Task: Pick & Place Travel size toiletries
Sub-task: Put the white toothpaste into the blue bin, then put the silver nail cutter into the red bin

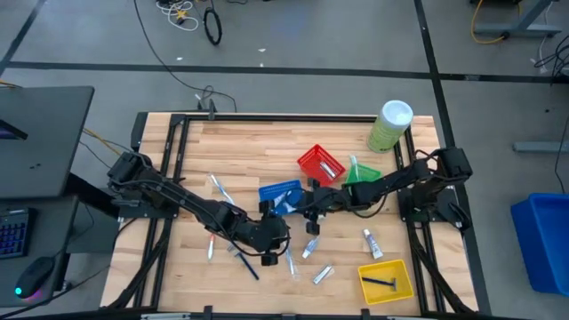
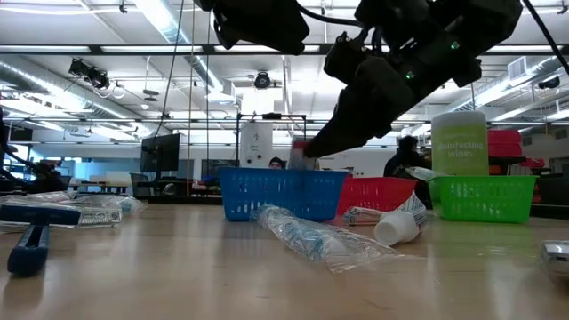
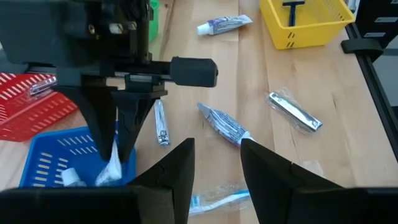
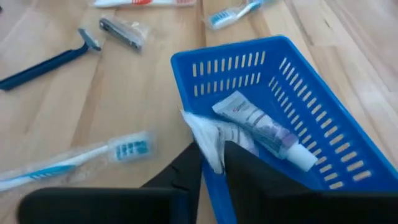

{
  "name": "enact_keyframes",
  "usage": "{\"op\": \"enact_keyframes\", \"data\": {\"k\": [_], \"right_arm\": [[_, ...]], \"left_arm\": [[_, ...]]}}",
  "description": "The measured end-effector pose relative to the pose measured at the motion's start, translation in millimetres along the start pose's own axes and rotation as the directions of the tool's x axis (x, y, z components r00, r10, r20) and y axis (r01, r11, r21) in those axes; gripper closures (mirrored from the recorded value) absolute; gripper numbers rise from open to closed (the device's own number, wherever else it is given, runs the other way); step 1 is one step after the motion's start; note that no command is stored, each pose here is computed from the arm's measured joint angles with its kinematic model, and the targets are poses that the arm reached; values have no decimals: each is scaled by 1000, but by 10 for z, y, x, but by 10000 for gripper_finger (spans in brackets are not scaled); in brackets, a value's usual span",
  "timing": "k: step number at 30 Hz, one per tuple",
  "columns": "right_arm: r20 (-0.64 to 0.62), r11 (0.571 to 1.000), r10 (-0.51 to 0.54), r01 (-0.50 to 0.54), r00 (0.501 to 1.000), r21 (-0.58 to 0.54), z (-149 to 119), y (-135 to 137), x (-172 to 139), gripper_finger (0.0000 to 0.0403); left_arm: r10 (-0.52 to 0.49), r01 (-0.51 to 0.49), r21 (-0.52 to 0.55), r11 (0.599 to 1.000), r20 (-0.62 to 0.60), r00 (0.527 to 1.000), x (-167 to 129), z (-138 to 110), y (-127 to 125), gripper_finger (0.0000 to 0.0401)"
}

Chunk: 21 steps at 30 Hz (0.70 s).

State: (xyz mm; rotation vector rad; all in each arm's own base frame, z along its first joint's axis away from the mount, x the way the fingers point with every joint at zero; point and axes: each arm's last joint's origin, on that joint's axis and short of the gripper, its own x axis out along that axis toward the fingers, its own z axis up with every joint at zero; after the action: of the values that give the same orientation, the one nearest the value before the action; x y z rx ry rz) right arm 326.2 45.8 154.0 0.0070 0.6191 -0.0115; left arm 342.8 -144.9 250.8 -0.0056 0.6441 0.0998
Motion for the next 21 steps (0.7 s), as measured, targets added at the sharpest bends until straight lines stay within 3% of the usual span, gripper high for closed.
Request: {"op": "enact_keyframes", "data": {"k": [6, 10, 16, 21], "right_arm": [[56, 998, 9, -6, 998, -66, 136, 30, -116, 270], [70, 991, 26, -17, 997, -130, 239, 110, -352, 254], [-100, 995, 24, -33, 995, -94, 166, 220, -779, 254], [-237, 999, 29, -34, 971, -17, -104, 310, -819, 251]], "left_arm": [[-2, 2, 1, 1000, -2, 1000, 0, -2, 0, 264], [-3, 3, 1, 1000, -3, 1000, 0, -2, 0, 264], [-2, 2, 2, 1000, -4, 1000, 0, -4, 0, 264], [-3, 3, 0, 1000, -1, 1000, 0, -1, -1, 264]]}}
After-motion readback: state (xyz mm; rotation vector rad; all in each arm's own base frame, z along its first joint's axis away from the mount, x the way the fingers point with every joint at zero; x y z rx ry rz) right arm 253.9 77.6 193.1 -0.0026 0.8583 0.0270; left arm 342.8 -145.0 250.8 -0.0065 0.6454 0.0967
